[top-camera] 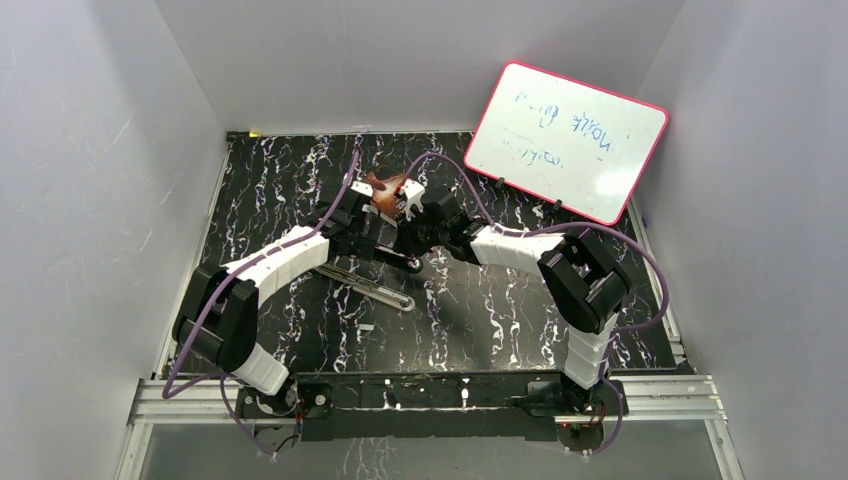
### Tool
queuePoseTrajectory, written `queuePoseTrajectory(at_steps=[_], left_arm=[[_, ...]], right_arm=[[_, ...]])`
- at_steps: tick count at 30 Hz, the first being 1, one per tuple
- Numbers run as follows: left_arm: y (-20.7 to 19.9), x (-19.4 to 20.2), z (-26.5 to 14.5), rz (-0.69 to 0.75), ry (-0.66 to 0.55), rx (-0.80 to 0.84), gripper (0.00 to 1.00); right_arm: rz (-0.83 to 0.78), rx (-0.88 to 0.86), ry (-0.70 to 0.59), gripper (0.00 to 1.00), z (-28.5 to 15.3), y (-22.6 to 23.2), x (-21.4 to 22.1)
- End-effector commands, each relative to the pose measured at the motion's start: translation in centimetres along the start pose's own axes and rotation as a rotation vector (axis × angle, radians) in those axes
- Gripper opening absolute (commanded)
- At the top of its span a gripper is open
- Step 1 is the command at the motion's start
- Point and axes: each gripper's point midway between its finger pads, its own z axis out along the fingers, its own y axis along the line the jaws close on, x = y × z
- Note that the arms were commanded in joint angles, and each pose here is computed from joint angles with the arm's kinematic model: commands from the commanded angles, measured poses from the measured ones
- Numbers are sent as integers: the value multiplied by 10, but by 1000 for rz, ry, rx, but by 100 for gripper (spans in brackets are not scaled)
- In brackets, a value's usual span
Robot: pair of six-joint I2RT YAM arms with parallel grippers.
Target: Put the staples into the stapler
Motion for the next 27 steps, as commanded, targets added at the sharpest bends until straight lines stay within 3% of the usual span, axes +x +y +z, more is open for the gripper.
queuePoseTrajectory(at_steps=[1,27], left_arm=[[6,-5,-11,-4,-33,-12,98],[7,-4,-12,1,-34,-17,98]], right_arm=[[-14,13,-40,0,-2,-4,-18],[8,16,8,0,7,-10,-5]])
